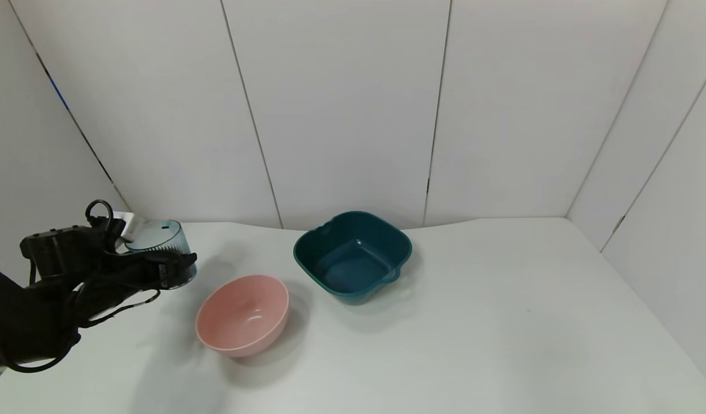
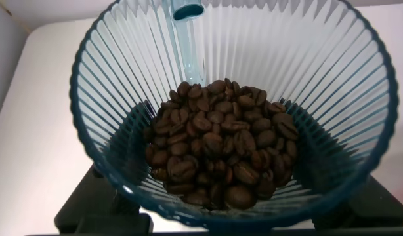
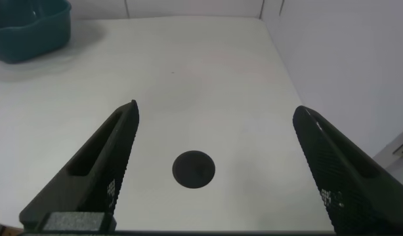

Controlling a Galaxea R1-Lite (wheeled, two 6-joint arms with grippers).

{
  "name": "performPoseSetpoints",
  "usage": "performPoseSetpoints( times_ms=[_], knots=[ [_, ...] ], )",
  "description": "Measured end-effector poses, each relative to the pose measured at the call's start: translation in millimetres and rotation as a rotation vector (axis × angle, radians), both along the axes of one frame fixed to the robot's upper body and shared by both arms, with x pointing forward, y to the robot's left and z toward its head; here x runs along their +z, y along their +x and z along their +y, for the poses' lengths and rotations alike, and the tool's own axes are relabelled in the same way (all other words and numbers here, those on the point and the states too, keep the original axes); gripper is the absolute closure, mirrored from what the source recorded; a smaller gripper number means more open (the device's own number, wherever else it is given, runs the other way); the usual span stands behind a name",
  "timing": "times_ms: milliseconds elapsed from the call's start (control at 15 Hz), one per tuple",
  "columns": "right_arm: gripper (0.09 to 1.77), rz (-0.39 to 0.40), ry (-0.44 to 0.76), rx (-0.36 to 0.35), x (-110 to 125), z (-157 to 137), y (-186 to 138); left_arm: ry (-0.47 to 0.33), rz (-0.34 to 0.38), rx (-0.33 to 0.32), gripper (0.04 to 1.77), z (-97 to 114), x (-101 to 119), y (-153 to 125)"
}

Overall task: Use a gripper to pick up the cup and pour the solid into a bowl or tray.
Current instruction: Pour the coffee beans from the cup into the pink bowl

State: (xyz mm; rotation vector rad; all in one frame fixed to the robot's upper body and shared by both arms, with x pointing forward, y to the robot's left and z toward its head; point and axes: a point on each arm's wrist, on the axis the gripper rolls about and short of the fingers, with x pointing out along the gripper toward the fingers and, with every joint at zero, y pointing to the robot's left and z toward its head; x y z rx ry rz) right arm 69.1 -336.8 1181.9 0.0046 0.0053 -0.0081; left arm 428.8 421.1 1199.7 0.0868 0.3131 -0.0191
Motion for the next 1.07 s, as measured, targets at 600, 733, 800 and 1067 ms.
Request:
performPoseSetpoints(
  times_ms=[600, 733, 800, 1067],
  knots=[
    [0.15, 0.0, 0.0, 0.0, 0, 0, 0, 0.316, -0.023, -0.071, 0.49, -32, 40, -16],
    [0.15, 0.0, 0.0, 0.0, 0, 0, 0, 0.331, 0.02, -0.093, 0.49, -36, 39, -22],
    [0.15, 0.0, 0.0, 0.0, 0, 0, 0, 0.335, 0.026, -0.102, 0.49, -38, 41, -25],
    [0.15, 0.0, 0.0, 0.0, 0, 0, 0, 0.416, 0.027, -0.138, 0.49, -45, 47, -31]
  ],
)
